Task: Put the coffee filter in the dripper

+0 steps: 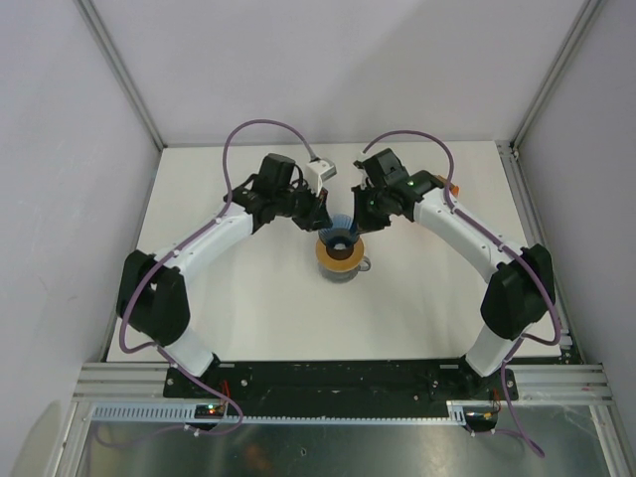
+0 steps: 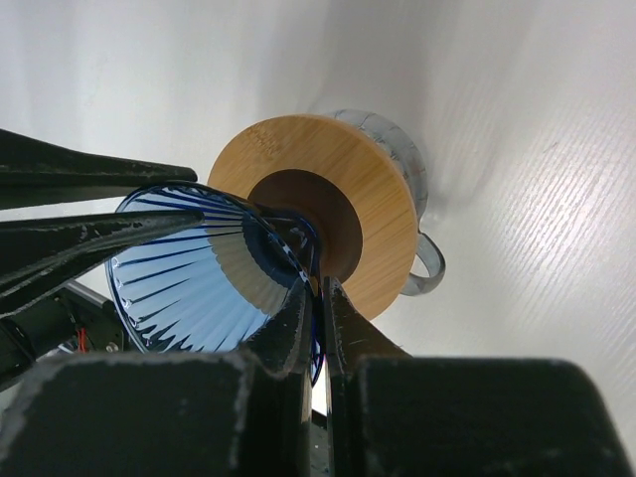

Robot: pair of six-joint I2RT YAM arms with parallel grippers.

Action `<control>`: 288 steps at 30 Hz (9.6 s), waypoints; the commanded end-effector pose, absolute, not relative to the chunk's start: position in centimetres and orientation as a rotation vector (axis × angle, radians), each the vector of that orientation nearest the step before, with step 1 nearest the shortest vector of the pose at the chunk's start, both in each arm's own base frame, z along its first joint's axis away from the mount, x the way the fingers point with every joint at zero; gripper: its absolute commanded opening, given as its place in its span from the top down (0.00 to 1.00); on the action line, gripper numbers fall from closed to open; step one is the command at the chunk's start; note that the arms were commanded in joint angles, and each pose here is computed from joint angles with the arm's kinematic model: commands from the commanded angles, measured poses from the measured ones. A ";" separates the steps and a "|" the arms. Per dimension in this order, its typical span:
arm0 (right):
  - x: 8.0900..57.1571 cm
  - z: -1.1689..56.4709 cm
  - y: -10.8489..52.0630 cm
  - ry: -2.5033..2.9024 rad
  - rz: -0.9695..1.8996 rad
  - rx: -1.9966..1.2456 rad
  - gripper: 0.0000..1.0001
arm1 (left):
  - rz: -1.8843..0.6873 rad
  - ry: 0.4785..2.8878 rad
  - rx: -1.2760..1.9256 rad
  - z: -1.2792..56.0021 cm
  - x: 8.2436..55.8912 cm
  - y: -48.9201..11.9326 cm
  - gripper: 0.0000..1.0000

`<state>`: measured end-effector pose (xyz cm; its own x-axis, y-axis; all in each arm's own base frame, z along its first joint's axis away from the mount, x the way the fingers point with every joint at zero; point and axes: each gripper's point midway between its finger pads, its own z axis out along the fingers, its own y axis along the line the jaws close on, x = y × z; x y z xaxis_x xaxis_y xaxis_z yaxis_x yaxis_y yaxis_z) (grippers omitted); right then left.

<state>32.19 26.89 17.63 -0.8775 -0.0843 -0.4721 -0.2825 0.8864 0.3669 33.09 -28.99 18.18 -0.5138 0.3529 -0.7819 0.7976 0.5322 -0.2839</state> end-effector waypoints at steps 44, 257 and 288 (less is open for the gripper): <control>37.4 28.4 10.1 2.211 0.196 0.182 0.14 | -0.741 2.025 0.879 25.7 34.5 -26.7 0.19; 20.0 39.8 29.9 1.206 0.684 -1.482 1.00 | -0.785 1.516 1.488 35.3 21.8 -24.7 0.49; 21.7 40.9 30.1 1.142 0.482 -1.357 0.19 | -0.582 1.825 1.258 32.7 27.0 -25.2 1.00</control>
